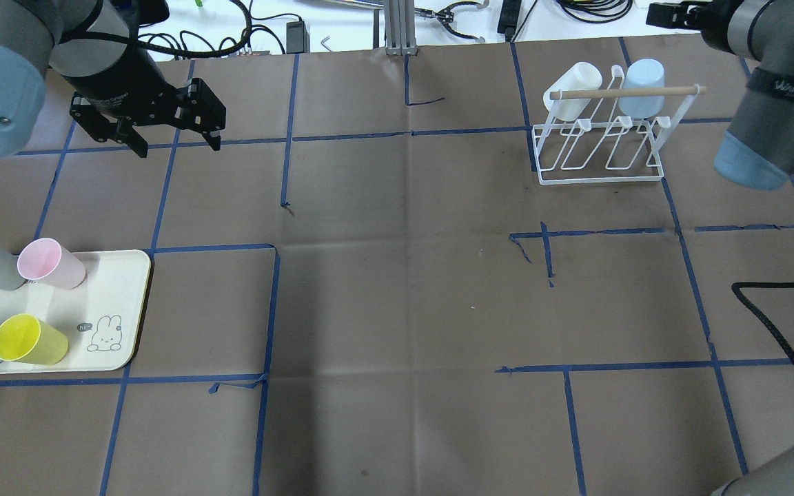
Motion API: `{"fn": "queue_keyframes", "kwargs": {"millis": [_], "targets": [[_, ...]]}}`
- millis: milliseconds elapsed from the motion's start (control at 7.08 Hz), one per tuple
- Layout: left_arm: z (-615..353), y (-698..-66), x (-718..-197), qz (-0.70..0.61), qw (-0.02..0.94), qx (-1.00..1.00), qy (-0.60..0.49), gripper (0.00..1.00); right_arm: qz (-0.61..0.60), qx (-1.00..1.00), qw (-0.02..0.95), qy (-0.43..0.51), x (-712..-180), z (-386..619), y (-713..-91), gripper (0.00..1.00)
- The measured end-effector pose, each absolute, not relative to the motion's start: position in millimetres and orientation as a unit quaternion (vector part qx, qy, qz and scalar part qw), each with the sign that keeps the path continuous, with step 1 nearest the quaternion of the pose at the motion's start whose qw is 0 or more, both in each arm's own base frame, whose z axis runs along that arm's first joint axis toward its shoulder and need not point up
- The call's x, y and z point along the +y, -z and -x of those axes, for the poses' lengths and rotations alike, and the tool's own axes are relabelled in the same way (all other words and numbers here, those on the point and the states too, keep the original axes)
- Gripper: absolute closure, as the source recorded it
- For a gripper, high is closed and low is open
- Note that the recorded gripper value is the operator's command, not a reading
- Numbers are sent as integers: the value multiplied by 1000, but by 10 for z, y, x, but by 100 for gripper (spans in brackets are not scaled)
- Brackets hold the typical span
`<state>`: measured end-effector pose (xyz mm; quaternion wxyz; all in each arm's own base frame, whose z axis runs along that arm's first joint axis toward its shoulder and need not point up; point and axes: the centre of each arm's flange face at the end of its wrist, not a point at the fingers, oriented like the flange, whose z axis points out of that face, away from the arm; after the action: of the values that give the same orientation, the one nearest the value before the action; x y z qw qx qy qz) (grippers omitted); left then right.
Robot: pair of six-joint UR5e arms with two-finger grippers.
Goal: Transfer IKEA cup to right arm and place on rack
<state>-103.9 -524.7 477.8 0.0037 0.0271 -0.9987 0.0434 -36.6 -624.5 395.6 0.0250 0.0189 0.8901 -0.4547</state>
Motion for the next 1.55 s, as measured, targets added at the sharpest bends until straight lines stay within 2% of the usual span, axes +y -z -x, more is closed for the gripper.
{"fn": "queue_keyframes", "kwargs": {"millis": [706, 1271, 1553], "targets": [[1034, -4776, -5245, -27, 4, -999, -43, 0, 1, 951, 97, 292, -5516, -691, -4917, 0], [1037, -4776, -5244, -27, 4, -999, -43, 0, -15, 989, 84, 117, -4878, -1240, -5149, 0], [1038, -4776, -5244, -27, 4, -999, -43, 0, -14, 996, 51, 71, -4582, -1469, -5166, 0]]}}
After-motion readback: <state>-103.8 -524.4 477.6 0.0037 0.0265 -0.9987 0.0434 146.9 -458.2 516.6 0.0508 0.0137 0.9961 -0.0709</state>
